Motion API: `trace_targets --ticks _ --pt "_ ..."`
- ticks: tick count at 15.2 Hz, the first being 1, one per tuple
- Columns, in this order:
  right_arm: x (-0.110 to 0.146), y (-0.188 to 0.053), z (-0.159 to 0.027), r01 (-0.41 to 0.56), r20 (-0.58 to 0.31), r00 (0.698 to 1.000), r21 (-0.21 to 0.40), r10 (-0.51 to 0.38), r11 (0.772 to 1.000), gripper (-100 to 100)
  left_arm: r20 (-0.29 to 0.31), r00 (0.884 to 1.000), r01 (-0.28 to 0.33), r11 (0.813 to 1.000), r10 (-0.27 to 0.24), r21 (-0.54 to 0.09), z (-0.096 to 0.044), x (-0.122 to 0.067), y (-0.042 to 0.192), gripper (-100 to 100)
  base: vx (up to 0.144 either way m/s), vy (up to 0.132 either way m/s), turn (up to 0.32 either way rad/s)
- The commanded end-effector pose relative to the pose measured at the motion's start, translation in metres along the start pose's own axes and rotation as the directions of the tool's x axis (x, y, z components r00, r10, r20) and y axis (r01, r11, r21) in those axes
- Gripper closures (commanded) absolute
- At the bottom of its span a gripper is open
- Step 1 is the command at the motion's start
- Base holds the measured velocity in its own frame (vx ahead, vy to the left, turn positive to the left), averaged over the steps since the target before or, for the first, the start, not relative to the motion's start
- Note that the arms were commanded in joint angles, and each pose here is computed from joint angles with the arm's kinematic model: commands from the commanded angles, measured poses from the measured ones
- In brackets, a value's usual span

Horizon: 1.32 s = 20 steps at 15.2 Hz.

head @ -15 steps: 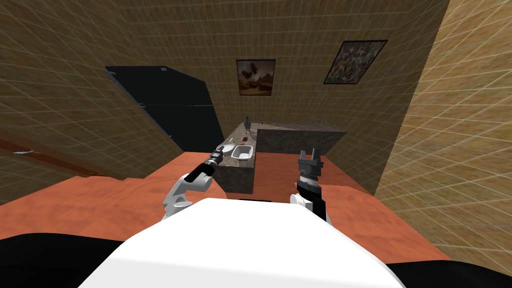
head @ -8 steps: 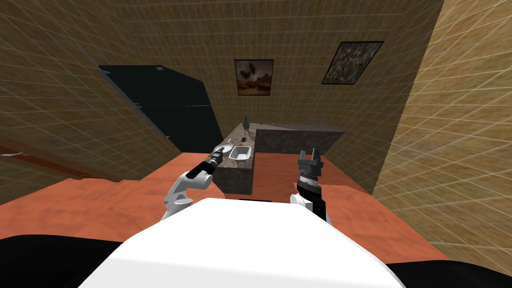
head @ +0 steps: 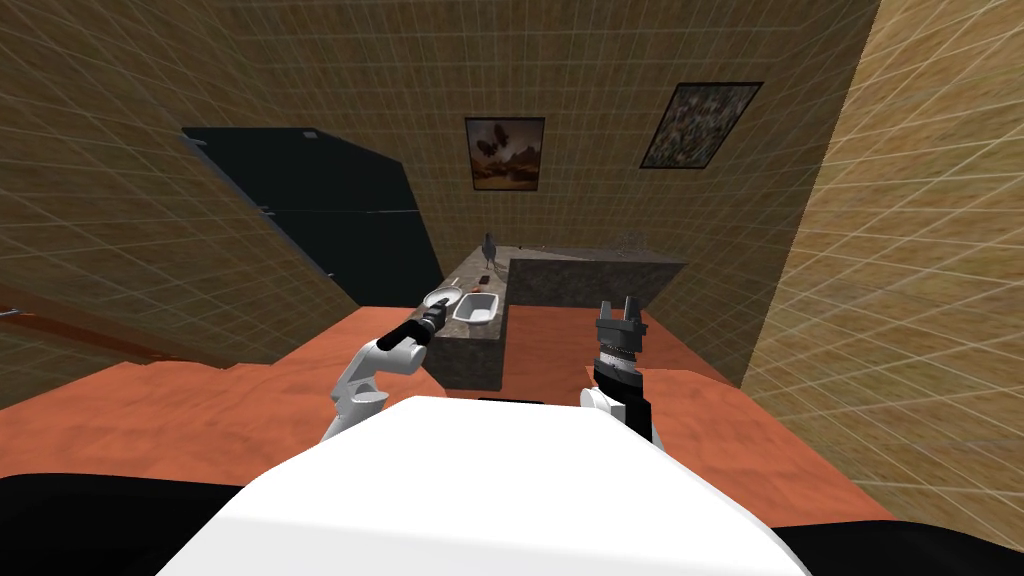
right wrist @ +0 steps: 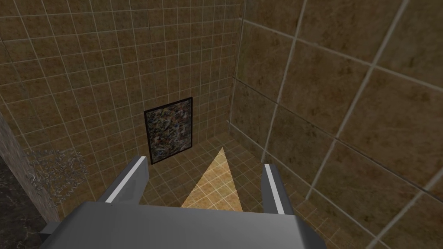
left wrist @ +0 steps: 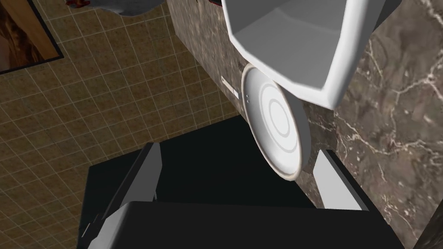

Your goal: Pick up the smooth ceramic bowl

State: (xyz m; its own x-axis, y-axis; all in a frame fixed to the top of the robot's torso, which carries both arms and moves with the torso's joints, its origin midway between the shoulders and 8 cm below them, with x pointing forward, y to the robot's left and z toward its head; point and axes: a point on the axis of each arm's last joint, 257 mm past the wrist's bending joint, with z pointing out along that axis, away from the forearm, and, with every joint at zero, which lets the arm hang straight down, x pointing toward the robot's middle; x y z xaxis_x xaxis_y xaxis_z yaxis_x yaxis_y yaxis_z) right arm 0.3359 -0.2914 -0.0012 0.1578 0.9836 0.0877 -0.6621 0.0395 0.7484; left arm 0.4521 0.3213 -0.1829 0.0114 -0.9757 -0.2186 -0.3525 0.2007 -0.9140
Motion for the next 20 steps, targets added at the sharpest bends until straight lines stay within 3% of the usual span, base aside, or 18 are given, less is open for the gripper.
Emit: trace_targets --ticks 1,12,20 --pt "0.0 0.0 0.0 0.0 0.0 1.0 0.0 0.0 1.0 0 0.001 1.0 0.002 1.0 -0.002 -0.026 0.0 -0.001 0.006 -100 0.014 -0.018 0.0" --pt "0.0 0.0 0.0 0.0 0.0 1.0 0.0 0.0 1.0 0 0.012 0.999 0.047 0.98 -0.046 -0.194 0.001 -0.003 0.032 -100 0.027 -0.033 -0.023" --pt "0.0 0.0 0.0 0.0 0.0 1.0 0.0 0.0 1.0 0 0.025 0.997 0.071 0.947 -0.066 -0.314 -0.005 -0.003 0.055 -100 0.025 -0.032 -0.021"
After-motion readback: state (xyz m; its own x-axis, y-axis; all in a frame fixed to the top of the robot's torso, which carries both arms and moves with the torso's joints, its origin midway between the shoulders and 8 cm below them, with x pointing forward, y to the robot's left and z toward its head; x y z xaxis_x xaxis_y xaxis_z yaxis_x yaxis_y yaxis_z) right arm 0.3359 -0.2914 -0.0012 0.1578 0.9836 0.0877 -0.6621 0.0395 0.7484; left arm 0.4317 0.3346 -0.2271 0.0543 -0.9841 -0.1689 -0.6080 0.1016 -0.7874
